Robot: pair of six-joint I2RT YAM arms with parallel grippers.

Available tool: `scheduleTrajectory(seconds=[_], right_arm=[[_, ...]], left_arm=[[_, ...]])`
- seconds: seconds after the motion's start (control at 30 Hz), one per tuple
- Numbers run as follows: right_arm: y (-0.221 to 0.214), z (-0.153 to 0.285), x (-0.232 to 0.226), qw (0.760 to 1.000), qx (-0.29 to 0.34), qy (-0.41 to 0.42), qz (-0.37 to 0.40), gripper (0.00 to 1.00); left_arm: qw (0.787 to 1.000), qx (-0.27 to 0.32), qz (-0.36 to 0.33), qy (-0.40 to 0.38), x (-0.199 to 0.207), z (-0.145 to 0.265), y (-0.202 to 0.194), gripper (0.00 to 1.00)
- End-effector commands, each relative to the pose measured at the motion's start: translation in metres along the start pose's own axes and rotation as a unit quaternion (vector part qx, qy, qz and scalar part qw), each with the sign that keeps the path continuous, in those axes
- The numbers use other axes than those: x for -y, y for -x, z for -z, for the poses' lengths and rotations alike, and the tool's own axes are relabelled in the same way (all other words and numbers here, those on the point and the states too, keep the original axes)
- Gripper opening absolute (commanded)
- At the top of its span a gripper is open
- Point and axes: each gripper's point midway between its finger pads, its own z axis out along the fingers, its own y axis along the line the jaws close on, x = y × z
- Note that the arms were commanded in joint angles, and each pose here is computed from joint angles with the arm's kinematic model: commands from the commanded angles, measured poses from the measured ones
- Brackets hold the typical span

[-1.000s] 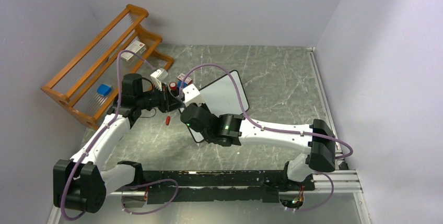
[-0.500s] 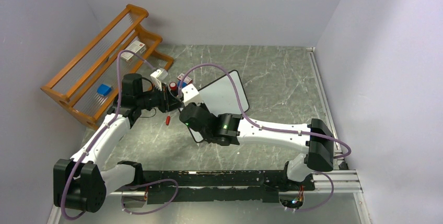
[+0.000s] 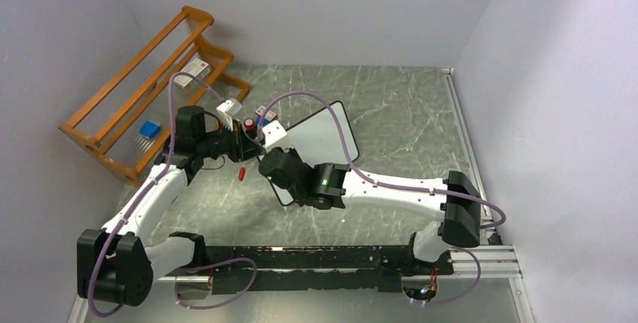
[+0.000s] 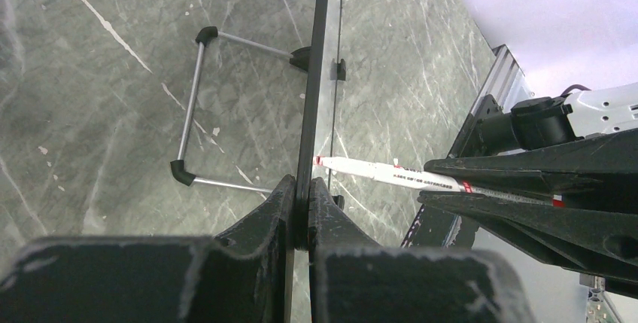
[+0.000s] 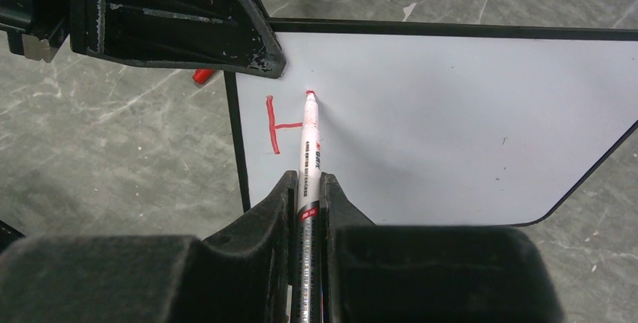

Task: Write a sentence on the whiteboard

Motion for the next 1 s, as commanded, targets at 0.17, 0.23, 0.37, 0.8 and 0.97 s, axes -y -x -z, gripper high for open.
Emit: scheduleTrajectory(seconds=[0.17, 0.23, 0.37, 0.8, 0.97], right_arm=[[-0.015, -0.003, 0.003, 1.0, -0.024, -0.004, -0.003, 0.0], [-0.017, -0.003, 0.004, 1.0, -0.027, -0.005, -0.003, 0.0], [-0.021, -0.003, 0.003, 0.999, -0.033, -0.004, -0.002, 0.0], [-0.032, -0.001, 0.005, 0.999, -0.046, -0.004, -0.002, 0.0], [-0.037, -0.001, 0.006, 0.999, -0.052, -0.004, -0.004, 0.0]], left_arm=[[1.0, -0.004, 0.005, 0.009, -0.007, -0.001, -0.005, 0.05], [1.0, -0.005, 0.006, 0.009, -0.007, -0.001, -0.006, 0.05], [1.0, -0.004, 0.006, 0.009, -0.007, -0.001, -0.006, 0.05], [1.0, -0.005, 0.006, 0.01, -0.008, -0.001, -0.006, 0.05], [1.0, -0.005, 0.007, 0.009, -0.008, -0.001, -0.006, 0.05]])
